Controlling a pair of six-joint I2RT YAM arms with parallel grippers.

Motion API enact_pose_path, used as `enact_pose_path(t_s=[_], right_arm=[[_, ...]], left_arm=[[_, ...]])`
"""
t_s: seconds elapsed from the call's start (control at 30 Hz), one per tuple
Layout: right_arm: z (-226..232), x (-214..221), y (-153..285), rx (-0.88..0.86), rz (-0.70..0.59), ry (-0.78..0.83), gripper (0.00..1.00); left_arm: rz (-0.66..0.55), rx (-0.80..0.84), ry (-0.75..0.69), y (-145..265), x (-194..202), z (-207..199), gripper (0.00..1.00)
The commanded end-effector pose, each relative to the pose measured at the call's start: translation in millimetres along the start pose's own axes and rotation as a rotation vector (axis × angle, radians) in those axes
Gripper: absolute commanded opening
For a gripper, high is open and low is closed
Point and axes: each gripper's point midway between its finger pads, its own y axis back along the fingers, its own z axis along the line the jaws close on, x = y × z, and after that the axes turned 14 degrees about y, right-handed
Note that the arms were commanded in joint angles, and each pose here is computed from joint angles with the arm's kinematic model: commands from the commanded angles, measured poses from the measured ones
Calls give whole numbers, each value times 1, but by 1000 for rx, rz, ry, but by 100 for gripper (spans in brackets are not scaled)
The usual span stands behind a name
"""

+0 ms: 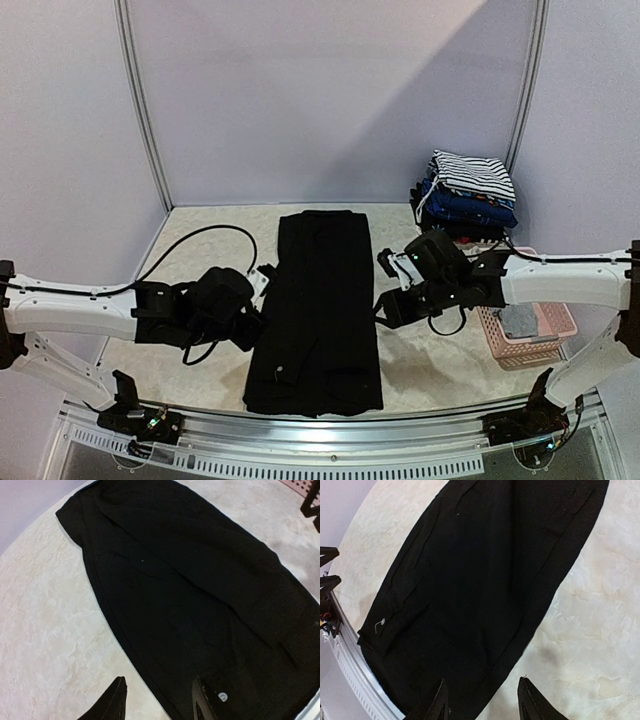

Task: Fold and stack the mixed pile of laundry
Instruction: Pick up the rectangle-folded shirt from the corner of the board.

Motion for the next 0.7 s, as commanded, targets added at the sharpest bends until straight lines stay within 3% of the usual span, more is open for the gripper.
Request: enact_pose_path(t_s=[0.0,0.13,0.3,0.43,0.67], right_arm=[[25,22,11,-105,31,63,50],[40,42,20,-202,79,43,53],[50,78,19,-294,172,-95,53],[52,105,15,-316,250,-167,48],[65,129,10,-344,272,-281,49]], left_arm=[[68,47,-93,12,30,-22,47],[147,22,-110,21,51,-28,51],[258,66,-51,21,87,-38,52],[311,75,8,27,108,-36,52],[386,136,79,36,142,-39,52]])
